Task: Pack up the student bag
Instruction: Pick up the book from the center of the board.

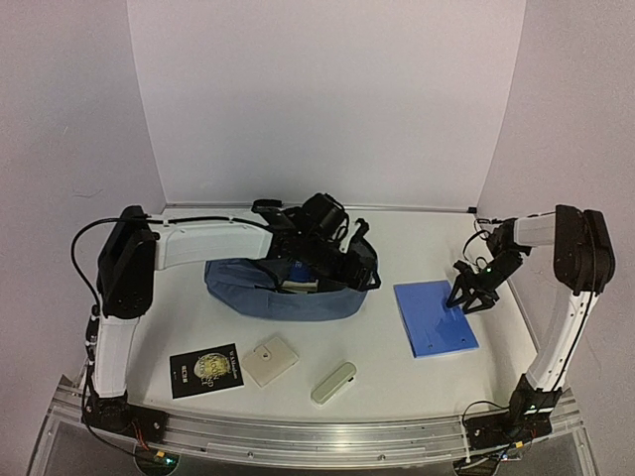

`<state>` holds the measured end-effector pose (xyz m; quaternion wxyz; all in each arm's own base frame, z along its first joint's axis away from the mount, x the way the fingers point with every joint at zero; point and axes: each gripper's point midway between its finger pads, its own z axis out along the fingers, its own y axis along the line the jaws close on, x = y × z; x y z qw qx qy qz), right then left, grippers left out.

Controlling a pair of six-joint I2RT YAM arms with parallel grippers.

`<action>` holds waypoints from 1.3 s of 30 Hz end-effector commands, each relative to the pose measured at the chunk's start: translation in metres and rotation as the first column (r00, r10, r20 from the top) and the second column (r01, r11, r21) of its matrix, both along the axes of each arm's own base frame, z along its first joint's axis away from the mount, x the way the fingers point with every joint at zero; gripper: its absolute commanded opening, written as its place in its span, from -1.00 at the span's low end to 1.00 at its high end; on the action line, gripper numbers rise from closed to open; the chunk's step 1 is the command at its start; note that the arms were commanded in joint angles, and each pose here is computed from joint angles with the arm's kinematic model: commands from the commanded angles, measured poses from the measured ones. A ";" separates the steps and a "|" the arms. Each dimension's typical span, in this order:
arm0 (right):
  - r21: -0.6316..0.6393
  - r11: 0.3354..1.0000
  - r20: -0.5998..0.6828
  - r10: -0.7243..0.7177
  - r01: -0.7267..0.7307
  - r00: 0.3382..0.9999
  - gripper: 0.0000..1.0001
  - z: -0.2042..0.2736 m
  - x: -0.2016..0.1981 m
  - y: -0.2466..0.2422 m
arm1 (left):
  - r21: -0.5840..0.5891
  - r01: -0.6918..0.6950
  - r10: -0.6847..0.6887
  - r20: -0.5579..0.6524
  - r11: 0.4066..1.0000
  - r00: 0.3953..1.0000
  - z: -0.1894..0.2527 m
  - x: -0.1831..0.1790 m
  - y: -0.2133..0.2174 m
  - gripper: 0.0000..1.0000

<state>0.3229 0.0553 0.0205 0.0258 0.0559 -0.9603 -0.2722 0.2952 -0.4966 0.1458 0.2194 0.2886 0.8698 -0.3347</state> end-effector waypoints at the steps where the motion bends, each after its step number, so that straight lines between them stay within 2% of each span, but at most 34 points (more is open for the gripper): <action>1: 0.114 0.992 -0.074 -0.046 0.054 0.996 0.29 -0.001 -0.004 0.023 | -0.046 0.096 -0.097 -0.025 0.994 0.995 0.000 -0.015 -0.036 0.98; 9: 0.129 0.988 -0.116 -0.065 0.080 0.991 0.22 -0.006 -0.010 0.026 | 0.015 0.209 -0.206 -0.097 0.978 0.974 -0.046 -0.040 -0.066 0.72; 16: 0.048 0.997 -0.105 -0.050 0.055 0.993 0.21 -0.012 -0.009 0.014 | 0.079 0.261 -0.250 -0.125 0.962 0.960 -0.071 -0.062 -0.072 0.65; 21: -0.015 1.000 -0.073 0.019 -0.020 0.997 0.28 -0.009 -0.012 0.003 | 0.136 0.211 -0.214 0.008 0.968 0.977 -0.046 -0.064 -0.065 0.76; 27: -0.013 0.993 -0.109 0.114 -0.116 0.987 0.33 -0.005 -0.029 0.000 | 0.161 0.160 -0.178 0.108 0.974 0.978 -0.004 -0.069 -0.052 0.84; 35: 0.016 0.988 -0.135 0.155 -0.154 0.979 0.33 -0.002 -0.040 0.003 | 0.081 0.214 -0.210 -0.049 0.974 0.976 -0.024 -0.098 -0.076 0.89; 39: 0.019 0.988 -0.133 0.156 -0.155 0.979 0.33 -0.002 -0.039 0.004 | 0.009 0.184 -0.182 -0.105 0.983 0.978 -0.028 -0.102 -0.092 0.90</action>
